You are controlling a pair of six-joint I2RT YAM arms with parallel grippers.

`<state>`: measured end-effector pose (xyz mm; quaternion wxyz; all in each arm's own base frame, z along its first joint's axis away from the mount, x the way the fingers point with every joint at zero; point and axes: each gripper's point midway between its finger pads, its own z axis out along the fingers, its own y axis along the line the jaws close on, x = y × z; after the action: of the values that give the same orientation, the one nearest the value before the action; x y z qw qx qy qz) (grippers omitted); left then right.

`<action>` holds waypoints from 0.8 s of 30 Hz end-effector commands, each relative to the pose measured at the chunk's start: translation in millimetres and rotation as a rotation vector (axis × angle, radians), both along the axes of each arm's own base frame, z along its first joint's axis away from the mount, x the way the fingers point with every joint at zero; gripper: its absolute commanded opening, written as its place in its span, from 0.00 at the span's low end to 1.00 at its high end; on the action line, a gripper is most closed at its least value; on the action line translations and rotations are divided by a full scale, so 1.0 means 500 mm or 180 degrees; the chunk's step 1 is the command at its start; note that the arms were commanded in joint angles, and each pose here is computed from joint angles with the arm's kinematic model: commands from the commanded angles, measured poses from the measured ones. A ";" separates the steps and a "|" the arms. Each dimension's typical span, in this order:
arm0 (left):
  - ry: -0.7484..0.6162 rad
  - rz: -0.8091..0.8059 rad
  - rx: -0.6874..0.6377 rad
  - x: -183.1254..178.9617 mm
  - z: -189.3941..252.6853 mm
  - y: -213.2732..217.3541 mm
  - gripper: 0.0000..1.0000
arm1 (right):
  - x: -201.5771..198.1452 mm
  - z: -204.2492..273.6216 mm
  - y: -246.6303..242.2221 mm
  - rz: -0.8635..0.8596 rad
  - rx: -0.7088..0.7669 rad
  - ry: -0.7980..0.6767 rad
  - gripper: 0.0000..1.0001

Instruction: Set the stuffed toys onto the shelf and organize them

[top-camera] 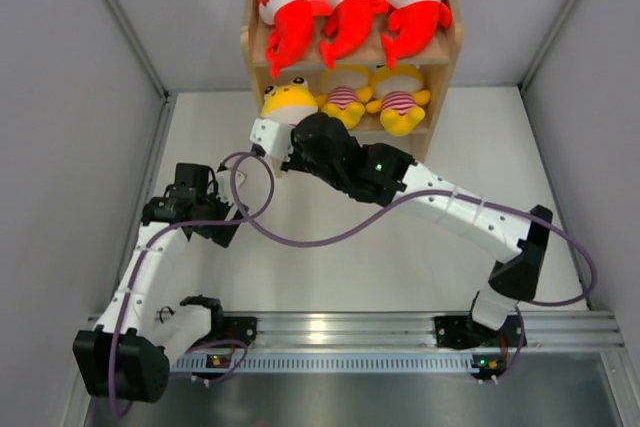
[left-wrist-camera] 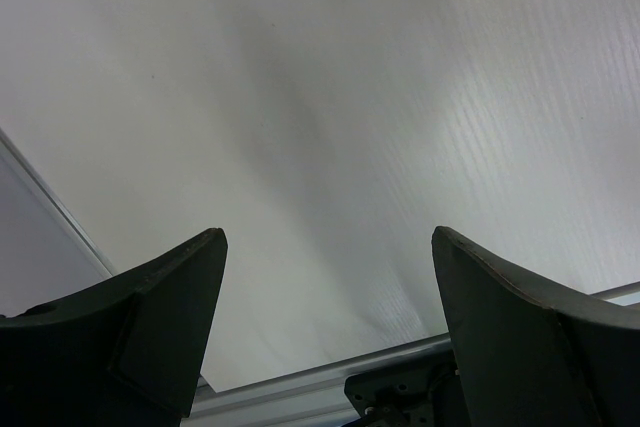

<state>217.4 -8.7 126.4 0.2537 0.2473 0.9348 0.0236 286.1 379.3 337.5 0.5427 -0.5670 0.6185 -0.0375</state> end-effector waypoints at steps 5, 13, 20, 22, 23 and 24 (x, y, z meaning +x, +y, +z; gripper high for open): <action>-0.0177 0.0020 -0.0040 0.019 0.023 -0.002 0.89 | 0.124 0.061 0.015 -0.0233 0.0400 -0.0129 0.00; -0.0149 -0.0006 -0.0034 0.015 0.017 -0.003 0.89 | 0.189 0.056 0.053 -0.0149 0.0495 -0.0325 0.00; -0.0134 -0.0008 -0.0037 0.015 0.015 -0.003 0.89 | 0.248 0.040 0.068 -0.0310 0.0562 -0.0337 0.00; -0.0139 -0.0008 -0.0037 0.015 0.017 -0.003 0.89 | 0.266 0.023 0.065 -0.0334 0.0545 -0.0313 0.00; -0.0134 -0.0008 -0.0037 0.015 0.016 -0.003 0.89 | 0.283 0.006 0.059 -0.0384 0.0510 -0.0290 0.00; -0.0144 -0.0004 -0.0037 0.016 0.017 -0.003 0.89 | 0.288 -0.004 0.058 -0.0396 0.0490 -0.0270 0.00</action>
<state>217.4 -8.8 126.4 0.2538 0.2476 0.9348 0.0233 406.5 405.7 308.5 0.5612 -0.5192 0.6418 -0.0598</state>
